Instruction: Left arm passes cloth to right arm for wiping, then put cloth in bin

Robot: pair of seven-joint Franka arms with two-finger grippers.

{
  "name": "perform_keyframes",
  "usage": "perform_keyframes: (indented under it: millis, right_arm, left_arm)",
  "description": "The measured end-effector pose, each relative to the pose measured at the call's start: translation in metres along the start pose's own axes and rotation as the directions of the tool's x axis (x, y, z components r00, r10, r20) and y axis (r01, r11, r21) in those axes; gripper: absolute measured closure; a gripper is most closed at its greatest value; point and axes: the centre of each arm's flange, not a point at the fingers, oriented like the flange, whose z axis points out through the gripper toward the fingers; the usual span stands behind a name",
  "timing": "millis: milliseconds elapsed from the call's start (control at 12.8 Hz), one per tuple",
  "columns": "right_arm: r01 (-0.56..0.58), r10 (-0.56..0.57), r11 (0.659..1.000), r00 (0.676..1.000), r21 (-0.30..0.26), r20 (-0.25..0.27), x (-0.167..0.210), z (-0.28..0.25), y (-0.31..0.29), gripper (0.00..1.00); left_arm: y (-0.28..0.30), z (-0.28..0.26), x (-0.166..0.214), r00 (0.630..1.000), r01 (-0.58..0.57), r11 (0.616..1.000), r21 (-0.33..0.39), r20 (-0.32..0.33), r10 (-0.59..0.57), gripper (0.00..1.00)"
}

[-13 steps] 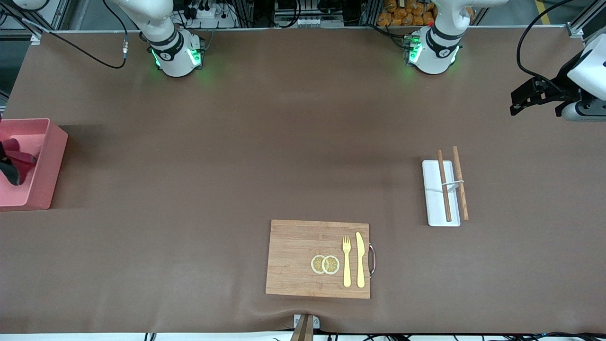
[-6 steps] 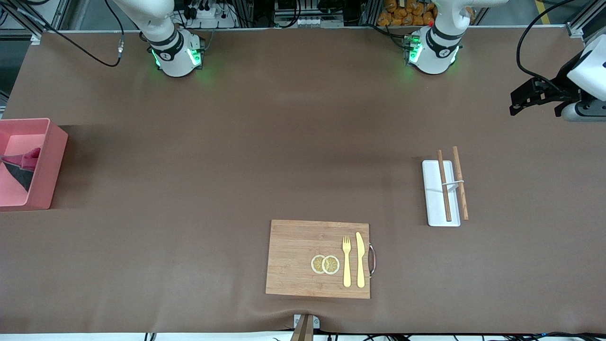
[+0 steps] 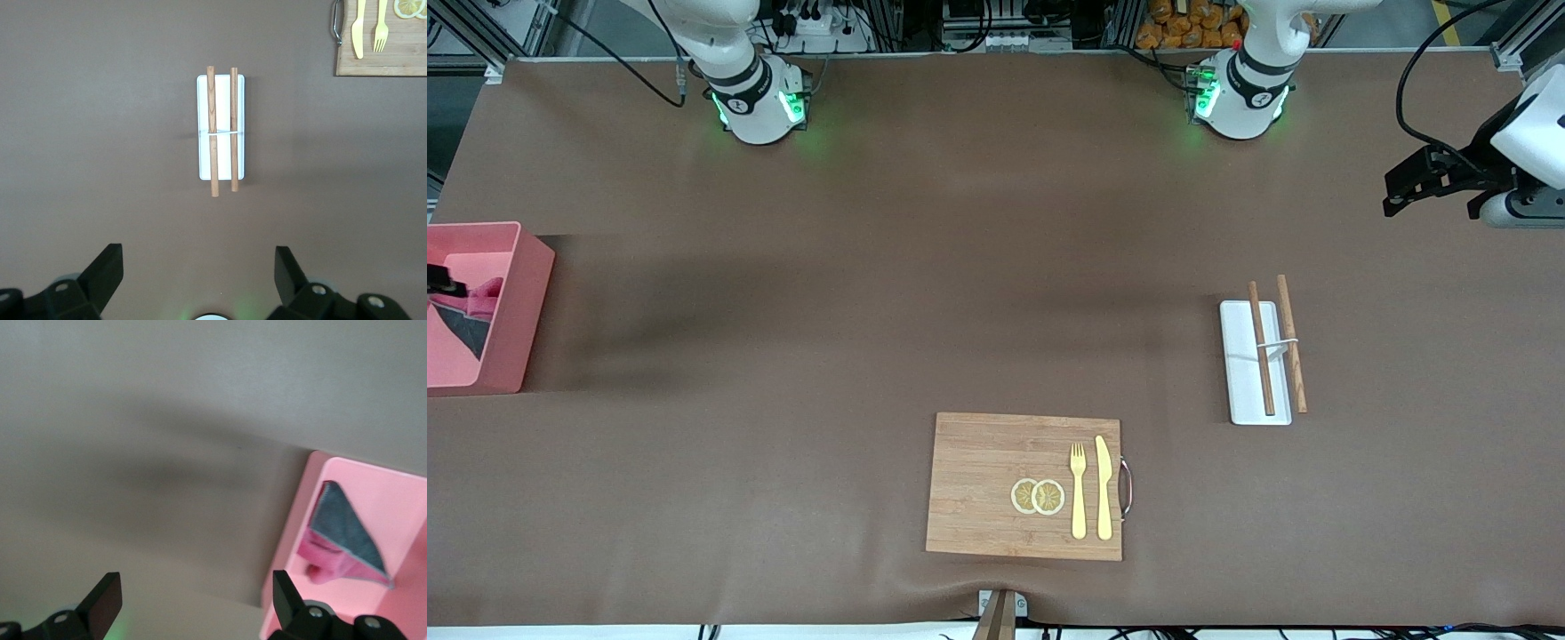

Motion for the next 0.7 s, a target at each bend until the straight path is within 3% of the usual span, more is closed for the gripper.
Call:
perform_keyframes:
  millis: [391, 704]
  right_arm:
    - [-0.178, 0.178, 0.984, 0.982, 0.003, 0.065, 0.022, -0.02, -0.089, 0.0]
    - [-0.285, 0.285, 0.959, 0.958, -0.002, 0.015, -0.004, -0.069, -0.164, 0.0]
  left_arm:
    - [0.0, 0.0, 0.0, 1.0, -0.001, 1.0, 0.0, 0.0, 0.001, 0.0]
    - [0.0, 0.0, 0.0, 1.0, 0.0, 1.0, 0.0, 0.0, 0.0, 0.0]
